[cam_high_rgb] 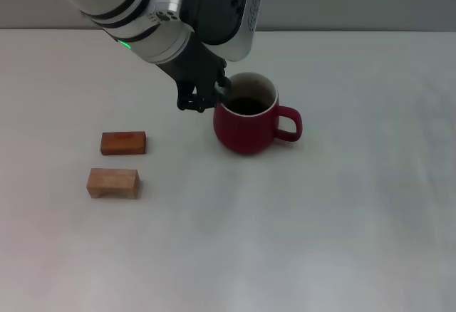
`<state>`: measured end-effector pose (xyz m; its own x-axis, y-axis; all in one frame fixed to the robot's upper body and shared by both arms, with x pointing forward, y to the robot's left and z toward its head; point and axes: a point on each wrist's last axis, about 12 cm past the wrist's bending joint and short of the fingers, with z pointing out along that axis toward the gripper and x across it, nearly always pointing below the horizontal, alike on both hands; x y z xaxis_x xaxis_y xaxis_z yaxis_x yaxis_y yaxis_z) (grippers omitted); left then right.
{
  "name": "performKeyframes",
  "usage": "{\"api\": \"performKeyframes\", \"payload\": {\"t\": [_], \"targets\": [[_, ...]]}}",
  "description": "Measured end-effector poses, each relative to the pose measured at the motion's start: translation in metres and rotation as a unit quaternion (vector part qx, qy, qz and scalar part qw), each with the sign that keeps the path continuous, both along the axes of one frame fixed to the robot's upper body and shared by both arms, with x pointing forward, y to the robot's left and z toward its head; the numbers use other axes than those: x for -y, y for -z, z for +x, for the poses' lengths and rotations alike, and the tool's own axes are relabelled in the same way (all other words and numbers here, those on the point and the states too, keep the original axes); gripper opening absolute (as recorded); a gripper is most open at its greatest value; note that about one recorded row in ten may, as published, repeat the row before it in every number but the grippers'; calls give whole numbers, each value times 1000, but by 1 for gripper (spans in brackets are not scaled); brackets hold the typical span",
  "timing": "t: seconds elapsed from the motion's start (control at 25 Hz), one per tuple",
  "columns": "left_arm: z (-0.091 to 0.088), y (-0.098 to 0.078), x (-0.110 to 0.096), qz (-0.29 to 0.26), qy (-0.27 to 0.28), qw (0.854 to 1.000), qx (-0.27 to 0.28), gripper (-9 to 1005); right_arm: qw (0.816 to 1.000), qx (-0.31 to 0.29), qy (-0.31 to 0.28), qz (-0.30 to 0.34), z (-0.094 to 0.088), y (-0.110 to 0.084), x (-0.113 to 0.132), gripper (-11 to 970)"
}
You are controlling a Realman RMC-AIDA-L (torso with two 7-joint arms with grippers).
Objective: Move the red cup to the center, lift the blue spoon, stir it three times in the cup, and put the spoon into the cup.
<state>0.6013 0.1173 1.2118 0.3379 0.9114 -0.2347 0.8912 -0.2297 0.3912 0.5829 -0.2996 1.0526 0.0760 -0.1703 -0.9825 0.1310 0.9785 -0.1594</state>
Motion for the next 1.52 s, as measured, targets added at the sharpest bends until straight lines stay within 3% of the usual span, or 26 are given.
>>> {"api": "performKeyframes", "payload": {"t": [0.44,0.64,0.68,0.84,1.0,1.04,1.08,1.12,1.2,1.24,1.28,1.32,1.44,1.48,1.52], "targets": [[3,-5,-2,-16,-15,1000,9,242,1000,-1,2,0,-2,1,1,39],[10,-21,-14,-67,-44,996,31,255,1000,-2,3,-1,-2,2,2,39],[13,-29,-24,-106,-63,992,40,255,1000,-3,3,-2,-2,2,3,39],[19,-38,-43,-165,-94,981,48,255,1000,-3,5,-2,-3,2,3,39],[25,-47,-82,-260,-142,953,60,255,1000,-2,5,-3,-1,1,3,39],[25,-47,-82,-260,-142,953,60,255,1000,-2,5,-3,-1,1,3,39],[26,-48,-101,-301,-160,938,66,255,1000,-1,5,-4,-1,0,4,39],[26,-48,-101,-301,-160,938,66,255,1000,-1,5,-4,-1,0,4,39],[24,-48,-131,-364,-188,909,78,255,1000,0,5,-6,0,-1,6,39],[24,-48,-131,-364,-188,909,78,255,1000,0,5,-6,0,-1,6,39],[22,-47,-151,-404,-207,887,88,255,1000,0,5,-6,0,-1,6,39],[22,-47,-151,-404,-207,887,88,255,1000,0,5,-6,0,-1,6,39],[19,-42,-178,-453,-233,855,97,255,1000,0,6,-7,1,-1,8,38],[18,-35,-197,-481,-255,833,100,255,1000,0,7,-7,1,-2,9,38],[18,-35,-197,-481,-255,833,100,255,1000,0,7,-7,1,-2,9,38]]}}
